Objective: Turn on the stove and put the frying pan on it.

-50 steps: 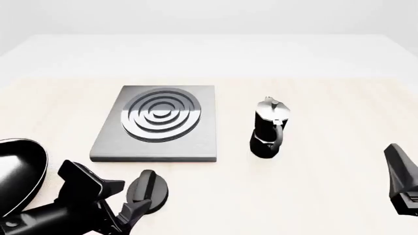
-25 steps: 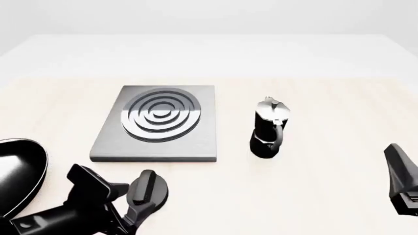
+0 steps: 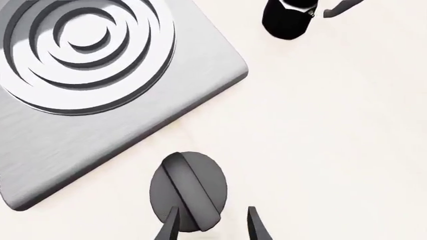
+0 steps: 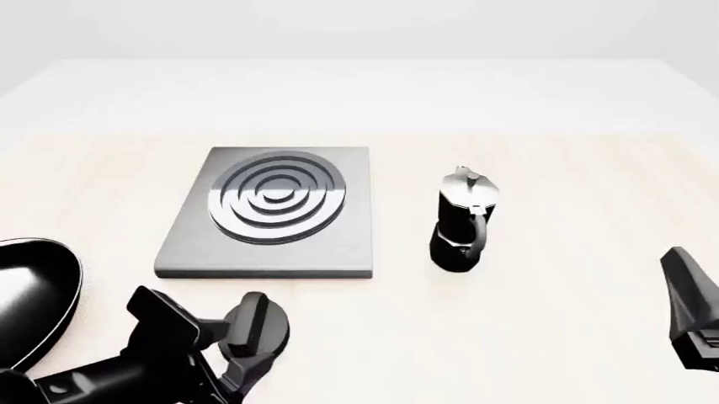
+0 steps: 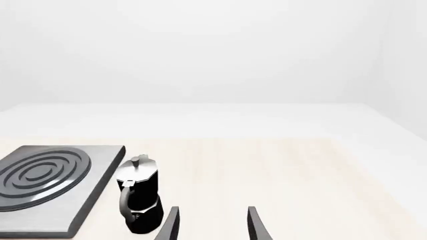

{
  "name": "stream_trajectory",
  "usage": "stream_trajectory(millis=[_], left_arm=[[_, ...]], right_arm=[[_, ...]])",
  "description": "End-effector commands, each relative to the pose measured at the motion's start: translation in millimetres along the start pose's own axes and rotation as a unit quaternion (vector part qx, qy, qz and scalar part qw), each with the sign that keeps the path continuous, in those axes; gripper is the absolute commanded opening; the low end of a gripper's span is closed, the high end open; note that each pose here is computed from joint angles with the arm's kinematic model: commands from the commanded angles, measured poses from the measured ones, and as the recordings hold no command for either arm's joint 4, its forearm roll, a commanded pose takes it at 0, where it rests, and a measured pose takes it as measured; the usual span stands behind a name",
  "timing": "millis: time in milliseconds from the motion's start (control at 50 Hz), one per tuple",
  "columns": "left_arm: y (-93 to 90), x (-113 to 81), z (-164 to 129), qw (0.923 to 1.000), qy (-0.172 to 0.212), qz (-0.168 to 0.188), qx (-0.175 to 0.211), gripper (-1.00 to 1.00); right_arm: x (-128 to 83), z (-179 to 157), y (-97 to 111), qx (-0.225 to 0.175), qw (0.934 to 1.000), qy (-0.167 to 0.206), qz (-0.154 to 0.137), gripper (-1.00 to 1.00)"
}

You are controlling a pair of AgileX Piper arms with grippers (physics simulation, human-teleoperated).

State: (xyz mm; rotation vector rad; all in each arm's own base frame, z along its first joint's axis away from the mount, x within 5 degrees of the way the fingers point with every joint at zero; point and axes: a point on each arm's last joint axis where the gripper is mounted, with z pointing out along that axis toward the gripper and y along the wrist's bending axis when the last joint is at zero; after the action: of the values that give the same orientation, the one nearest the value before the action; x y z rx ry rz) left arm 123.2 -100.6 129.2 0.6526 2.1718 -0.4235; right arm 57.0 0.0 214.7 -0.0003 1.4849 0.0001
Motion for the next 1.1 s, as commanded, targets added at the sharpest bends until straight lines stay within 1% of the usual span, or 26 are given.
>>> stream_trajectory(millis=[20,340,400,560,880,1100], left_arm=[[-3.5,1.7,1.9,1.0000,0.004,0.000,0.009,1.00],[-9.3,-3.2,-0.2,0.9998,0.003,-0.001,0.022,1.00],[-10.0,-0.9,-0.2,0.9997,0.004,-0.001,0.024,1.00],[-13.7,-6.5,-2.7,0.9995,0.005,0.000,0.031,1.00],[-14.3,-6.5,1.9,0.9995,0.000,0.005,0.033,1.00],[-17.1,-12.4,1.7,0.9992,-0.005,0.009,0.038,1.00]], right_arm=[[0.1,0.1,0.0,0.000,1.0000,0.000,0.000,1.00],[0.0,0.1,0.0,0.000,1.0000,0.000,0.000,1.00],[0.0,0.0,0.0,0.000,1.0000,0.000,0.000,1.00],[0.0,0.0,0.0,0.000,1.0000,0.000,0.000,1.00],[-0.1,-0.1,0.0,0.000,1.0000,0.000,0.000,1.00],[0.0,0.0,0.0,0.000,1.0000,0.000,0.000,1.00]])
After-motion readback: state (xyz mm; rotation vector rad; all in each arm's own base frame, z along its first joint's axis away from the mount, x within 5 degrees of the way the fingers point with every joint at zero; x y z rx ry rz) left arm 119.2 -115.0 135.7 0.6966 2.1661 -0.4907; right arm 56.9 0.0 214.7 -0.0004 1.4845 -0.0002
